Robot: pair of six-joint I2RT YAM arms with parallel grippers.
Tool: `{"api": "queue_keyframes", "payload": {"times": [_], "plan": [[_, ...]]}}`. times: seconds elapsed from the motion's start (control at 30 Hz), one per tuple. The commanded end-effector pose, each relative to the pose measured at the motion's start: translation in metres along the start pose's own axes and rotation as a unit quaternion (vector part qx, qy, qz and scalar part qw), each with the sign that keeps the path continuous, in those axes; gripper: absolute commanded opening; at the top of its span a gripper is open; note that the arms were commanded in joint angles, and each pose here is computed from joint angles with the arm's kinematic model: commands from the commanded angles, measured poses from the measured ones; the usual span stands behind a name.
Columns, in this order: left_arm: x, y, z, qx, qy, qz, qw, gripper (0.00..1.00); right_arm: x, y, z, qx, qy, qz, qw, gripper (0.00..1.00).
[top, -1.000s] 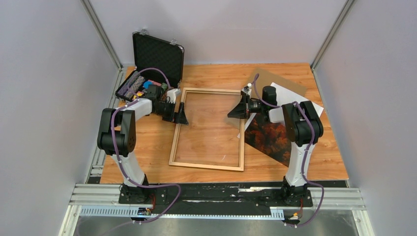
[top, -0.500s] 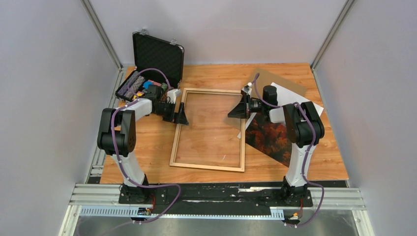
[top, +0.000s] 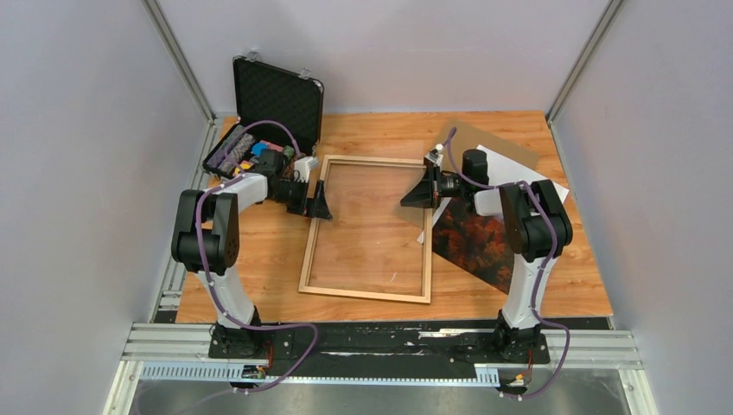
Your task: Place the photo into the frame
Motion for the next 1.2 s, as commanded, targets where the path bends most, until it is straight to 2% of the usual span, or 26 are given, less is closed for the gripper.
{"api": "queue_keyframes", "payload": {"times": [0.0,0.23,0.83,1.17], "plan": [[-0.008,0.000,-0.006,0.031,-0.011,-0.004,0.999,1.00,-0.003,0.002,0.020,-0.013,0.053,0.008,0.998,0.00],[-0.008,0.002,-0.008,0.034,-0.015,-0.005,0.999,1.00,-0.003,0.002,0.021,-0.004,0.058,0.008,0.998,0.00],[-0.008,0.001,-0.005,0.026,-0.014,-0.007,1.000,1.00,0.003,0.000,-0.006,0.026,-0.002,-0.013,1.000,0.00],[-0.007,0.000,-0.005,0.026,-0.013,-0.007,1.000,1.00,0.005,-0.001,-0.019,0.039,-0.009,-0.013,0.999,0.00]]}}
Point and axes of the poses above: each gripper's point midway between its finger pads, its own y axis back along the fingers, its own z axis along the line the jaws close on, x = y × z, the point moved 9 cm from there along y, back along the fingers, and after that the axes turned 14 degrees about y, right-handed, at the moved point
